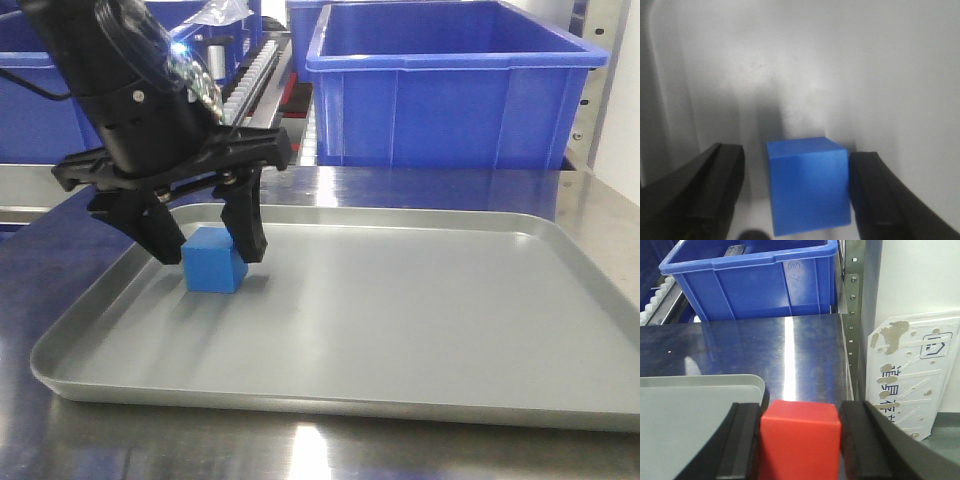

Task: Sort and place red and blue blocks on shelf
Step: 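Lower the left gripper around the blue cube and close, then lift the blue cube with the left gripper off the tray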

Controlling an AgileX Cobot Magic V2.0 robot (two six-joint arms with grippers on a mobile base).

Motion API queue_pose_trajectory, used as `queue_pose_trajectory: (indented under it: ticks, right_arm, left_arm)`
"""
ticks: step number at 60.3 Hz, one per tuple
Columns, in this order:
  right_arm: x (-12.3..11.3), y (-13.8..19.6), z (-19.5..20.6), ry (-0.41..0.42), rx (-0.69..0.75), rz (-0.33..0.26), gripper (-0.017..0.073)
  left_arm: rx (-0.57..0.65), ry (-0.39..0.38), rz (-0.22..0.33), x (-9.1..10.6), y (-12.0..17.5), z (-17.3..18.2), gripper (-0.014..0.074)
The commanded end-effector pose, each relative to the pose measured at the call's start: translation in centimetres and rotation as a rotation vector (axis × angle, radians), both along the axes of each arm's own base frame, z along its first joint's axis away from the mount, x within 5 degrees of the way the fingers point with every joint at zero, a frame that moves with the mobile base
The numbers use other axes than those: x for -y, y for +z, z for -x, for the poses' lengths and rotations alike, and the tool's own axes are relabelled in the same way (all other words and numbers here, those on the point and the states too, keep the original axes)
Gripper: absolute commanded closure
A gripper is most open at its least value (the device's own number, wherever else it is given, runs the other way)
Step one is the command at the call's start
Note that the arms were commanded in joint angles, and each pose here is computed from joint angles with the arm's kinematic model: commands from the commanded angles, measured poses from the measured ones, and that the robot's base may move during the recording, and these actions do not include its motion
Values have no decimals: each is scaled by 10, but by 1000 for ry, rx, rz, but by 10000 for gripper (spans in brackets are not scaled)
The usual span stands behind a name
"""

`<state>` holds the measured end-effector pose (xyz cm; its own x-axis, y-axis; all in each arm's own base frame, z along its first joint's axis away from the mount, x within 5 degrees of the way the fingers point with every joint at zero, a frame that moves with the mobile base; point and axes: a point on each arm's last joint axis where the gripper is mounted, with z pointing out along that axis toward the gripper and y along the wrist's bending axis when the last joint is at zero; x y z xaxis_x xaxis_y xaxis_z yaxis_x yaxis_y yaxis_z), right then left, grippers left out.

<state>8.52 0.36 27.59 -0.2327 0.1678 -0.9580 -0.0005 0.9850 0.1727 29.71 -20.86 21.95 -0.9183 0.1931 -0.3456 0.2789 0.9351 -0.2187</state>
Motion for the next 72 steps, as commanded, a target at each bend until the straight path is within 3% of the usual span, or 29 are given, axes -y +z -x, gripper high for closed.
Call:
queue_pose_trajectory:
  ticks: [1, 18, 36, 50, 72]
  right_arm:
    - [1, 17, -1, -9, 117, 9, 508]
    - [1, 17, -1, -9, 117, 9, 508]
    - [1, 17, -1, -9, 117, 9, 508]
    - [1, 17, -1, -9, 117, 9, 508]
    - [1, 17, -1, -9, 117, 9, 508]
  left_arm:
    - [79, 8, 69, 4, 25, -1, 122]
    - [74, 10, 70, 4, 25, -1, 155]
    - [93, 5, 76, 3, 33, 1, 480]
    - [176, 9, 91, -9, 57, 4, 472]
    - [450, 79, 156, -61, 122, 10, 472]
